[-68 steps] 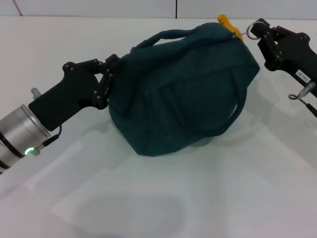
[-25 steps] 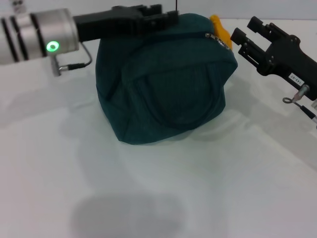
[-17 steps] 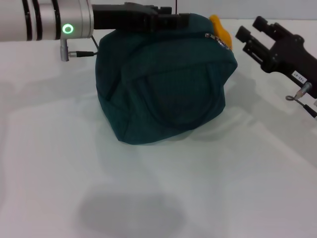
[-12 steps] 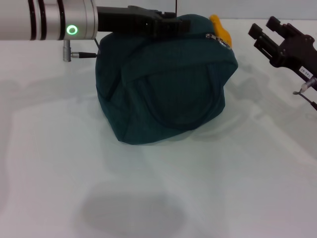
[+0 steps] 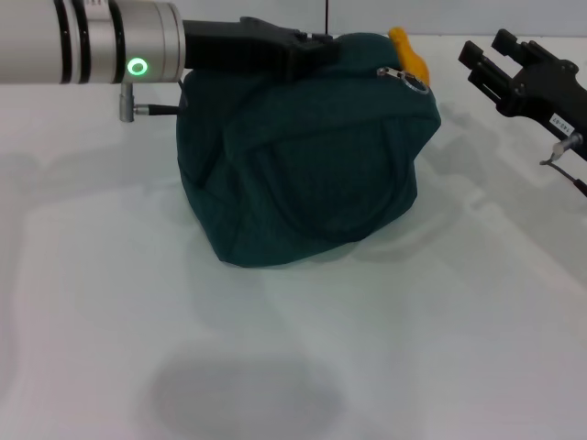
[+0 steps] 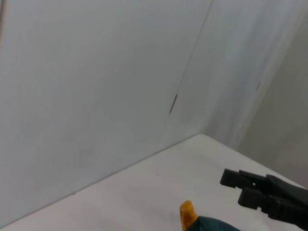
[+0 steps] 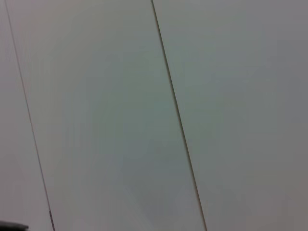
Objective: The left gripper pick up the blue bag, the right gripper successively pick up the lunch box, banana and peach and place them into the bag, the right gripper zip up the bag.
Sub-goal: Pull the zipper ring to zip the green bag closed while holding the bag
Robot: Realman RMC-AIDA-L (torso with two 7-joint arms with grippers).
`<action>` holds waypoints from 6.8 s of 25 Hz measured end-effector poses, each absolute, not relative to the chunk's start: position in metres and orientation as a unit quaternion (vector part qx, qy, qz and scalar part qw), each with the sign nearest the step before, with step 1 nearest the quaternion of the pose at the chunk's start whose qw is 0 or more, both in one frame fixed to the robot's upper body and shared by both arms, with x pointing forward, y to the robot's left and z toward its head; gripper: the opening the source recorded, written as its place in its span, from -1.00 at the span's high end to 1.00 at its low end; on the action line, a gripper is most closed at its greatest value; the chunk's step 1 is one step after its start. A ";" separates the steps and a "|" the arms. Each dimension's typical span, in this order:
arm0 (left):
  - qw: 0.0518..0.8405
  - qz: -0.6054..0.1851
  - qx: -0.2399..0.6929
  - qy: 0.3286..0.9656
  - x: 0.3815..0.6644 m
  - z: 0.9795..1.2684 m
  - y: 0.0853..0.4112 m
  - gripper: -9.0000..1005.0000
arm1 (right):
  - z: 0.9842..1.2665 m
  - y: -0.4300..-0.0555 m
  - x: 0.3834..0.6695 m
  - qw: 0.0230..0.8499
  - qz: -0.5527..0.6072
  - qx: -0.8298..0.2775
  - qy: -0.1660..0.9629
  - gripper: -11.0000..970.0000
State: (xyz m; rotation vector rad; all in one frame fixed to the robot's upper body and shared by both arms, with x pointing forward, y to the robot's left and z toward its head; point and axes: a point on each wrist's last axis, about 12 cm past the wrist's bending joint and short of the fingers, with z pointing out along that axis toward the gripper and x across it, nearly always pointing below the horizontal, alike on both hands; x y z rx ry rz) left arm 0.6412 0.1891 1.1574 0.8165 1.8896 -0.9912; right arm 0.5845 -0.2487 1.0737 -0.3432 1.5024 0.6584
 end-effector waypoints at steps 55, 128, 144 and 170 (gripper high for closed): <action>0.456 -0.426 0.354 0.697 0.620 1.163 0.193 0.89 | 1.088 -0.255 0.603 0.622 0.308 -0.209 0.689 -0.12; 0.468 -0.427 0.342 0.694 0.612 1.152 0.199 0.91 | 1.118 -0.262 0.563 0.569 0.441 -0.330 0.611 0.11; 0.467 -0.429 0.344 0.693 0.612 1.152 0.198 0.91 | 1.092 -0.242 0.581 0.564 0.368 -0.306 0.673 0.11; 0.471 -0.424 0.343 0.693 0.609 1.148 0.200 0.92 | 1.092 -0.240 0.573 0.552 0.385 -0.325 0.665 0.17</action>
